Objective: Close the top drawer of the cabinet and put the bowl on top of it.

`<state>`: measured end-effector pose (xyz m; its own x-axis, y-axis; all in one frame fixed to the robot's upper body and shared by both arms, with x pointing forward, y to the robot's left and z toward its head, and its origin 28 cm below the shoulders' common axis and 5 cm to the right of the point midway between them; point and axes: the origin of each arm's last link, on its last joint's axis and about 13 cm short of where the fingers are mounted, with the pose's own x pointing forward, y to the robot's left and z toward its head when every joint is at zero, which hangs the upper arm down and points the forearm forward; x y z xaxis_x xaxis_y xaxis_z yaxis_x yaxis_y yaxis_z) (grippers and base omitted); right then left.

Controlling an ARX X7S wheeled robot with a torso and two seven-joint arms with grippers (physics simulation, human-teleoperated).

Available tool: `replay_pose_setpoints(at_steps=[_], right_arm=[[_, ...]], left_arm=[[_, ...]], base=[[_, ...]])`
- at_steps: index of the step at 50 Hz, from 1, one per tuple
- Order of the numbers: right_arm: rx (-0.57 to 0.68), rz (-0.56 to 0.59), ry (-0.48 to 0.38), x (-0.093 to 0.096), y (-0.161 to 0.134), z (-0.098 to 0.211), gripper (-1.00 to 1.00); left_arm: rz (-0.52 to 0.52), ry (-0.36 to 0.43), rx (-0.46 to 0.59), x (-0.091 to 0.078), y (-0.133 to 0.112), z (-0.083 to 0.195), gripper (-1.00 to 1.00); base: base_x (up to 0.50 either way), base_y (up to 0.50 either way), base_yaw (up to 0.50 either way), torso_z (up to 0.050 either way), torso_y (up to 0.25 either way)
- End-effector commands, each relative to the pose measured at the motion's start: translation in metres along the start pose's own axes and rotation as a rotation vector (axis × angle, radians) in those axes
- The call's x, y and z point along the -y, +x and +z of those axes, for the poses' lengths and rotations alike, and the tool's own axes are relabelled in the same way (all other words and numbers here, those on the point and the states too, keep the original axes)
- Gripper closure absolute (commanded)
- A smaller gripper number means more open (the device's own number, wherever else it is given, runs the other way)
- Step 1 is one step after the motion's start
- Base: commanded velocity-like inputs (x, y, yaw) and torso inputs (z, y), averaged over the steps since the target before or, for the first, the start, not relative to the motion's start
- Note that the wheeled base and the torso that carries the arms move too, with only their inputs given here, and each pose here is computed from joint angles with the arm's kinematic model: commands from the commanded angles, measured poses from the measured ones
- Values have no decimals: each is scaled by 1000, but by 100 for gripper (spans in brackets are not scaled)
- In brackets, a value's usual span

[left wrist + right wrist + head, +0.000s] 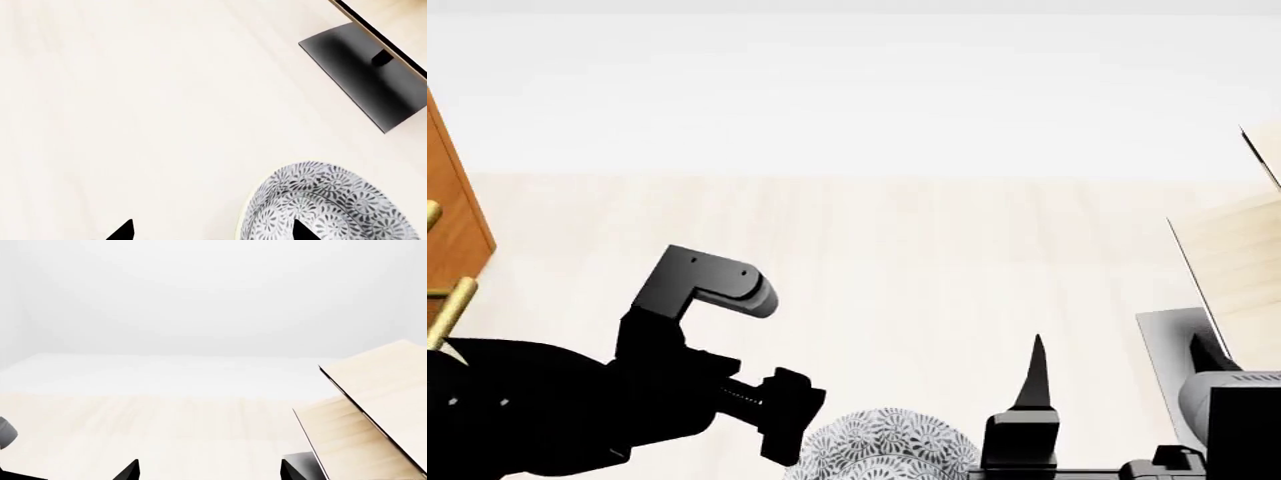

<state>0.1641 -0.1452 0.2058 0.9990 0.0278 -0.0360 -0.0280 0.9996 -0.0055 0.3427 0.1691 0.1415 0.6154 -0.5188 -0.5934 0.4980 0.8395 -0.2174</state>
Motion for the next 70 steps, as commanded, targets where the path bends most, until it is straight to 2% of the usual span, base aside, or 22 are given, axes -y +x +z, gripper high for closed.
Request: replay_pose_setpoints(at_steps=[1, 4, 14, 26, 70], right_arm=[[2, -14, -1, 1, -1, 0, -100], [1, -16, -1, 2, 0, -1, -100], [-3, -20, 2, 2, 0, -2, -100], [-8, -24, 6, 4, 1, -6, -100], [-17, -22, 8, 4, 1, -10, -100]], left_arm=[[-36, -2, -10, -1, 4, -8, -100], [-26, 43, -16, 0, 8, -13, -100], [-74, -2, -27, 1, 17, -18, -100], [-82, -15, -36, -1, 26, -19, -100], [-76, -1, -92, -5, 44, -39, -100]], base=[[0, 0, 0, 0, 0], [0, 0, 0, 0, 0], [0, 0, 0, 0, 0], [0, 0, 0, 0, 0], [0, 0, 0, 0, 0]])
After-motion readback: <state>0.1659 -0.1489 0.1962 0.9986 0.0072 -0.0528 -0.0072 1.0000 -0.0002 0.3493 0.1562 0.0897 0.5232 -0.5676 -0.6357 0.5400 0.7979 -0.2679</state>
